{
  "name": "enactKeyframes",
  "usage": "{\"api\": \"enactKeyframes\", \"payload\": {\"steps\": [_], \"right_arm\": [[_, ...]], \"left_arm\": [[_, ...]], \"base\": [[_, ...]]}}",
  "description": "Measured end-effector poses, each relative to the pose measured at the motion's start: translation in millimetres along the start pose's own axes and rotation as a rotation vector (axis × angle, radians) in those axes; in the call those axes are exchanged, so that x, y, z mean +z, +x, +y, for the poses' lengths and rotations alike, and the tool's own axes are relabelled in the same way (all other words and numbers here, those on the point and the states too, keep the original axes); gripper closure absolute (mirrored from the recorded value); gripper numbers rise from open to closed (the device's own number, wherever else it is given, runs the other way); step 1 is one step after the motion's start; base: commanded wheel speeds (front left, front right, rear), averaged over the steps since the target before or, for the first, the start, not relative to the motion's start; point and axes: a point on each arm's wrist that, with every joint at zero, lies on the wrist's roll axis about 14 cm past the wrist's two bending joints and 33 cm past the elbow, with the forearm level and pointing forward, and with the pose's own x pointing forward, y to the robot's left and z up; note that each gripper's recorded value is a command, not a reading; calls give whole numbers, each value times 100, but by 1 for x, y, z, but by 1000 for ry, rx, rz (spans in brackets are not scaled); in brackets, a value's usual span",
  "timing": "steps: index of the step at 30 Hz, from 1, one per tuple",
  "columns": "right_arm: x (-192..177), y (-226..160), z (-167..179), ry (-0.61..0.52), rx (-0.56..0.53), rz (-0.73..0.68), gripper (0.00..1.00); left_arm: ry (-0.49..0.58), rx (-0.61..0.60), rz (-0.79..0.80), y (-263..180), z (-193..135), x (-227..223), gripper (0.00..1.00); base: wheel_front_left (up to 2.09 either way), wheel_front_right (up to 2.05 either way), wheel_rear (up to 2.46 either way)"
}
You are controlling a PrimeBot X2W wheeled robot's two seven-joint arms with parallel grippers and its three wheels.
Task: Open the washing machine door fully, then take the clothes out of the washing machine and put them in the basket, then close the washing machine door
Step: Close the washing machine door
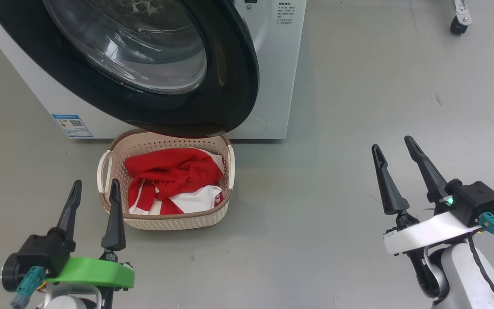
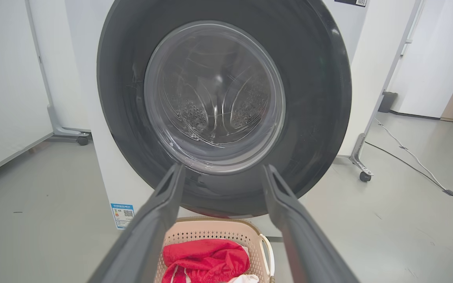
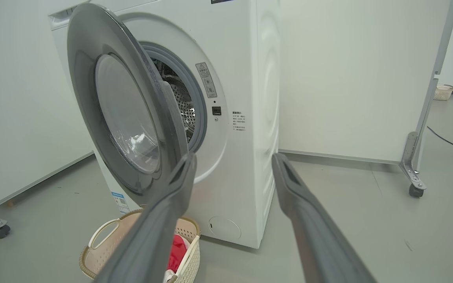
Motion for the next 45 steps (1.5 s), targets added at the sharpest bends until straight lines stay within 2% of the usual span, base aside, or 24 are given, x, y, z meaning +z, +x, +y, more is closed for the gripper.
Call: {"api": "enactKeyframes", "payload": {"steps": [15,39,40,41,42,45], "right_arm": [[1,0,-10,7,-61,-11,0],[-4,0,-10,-14,-61,3,0],[-5,1,-10,-15,-60,4,74],[-5,1,-10,-16,-59,4,74],[-5,2,-10,-17,-57,4,100],[-11,3,-7,-40,-32,24,100]], "left_arm": [[-3,-5,-10,0,-3,0,0],[0,-15,-2,-2,-3,-5,0],[-1,-15,-1,-2,-3,-6,0],[-2,-14,1,-2,-3,-7,0],[-2,-13,3,-2,-3,-8,0],[-2,-17,14,-2,-3,-12,0]], "base": [[0,0,0],[0,0,0],[0,0,0],[0,0,0],[0,0,0],[0,0,0]]}}
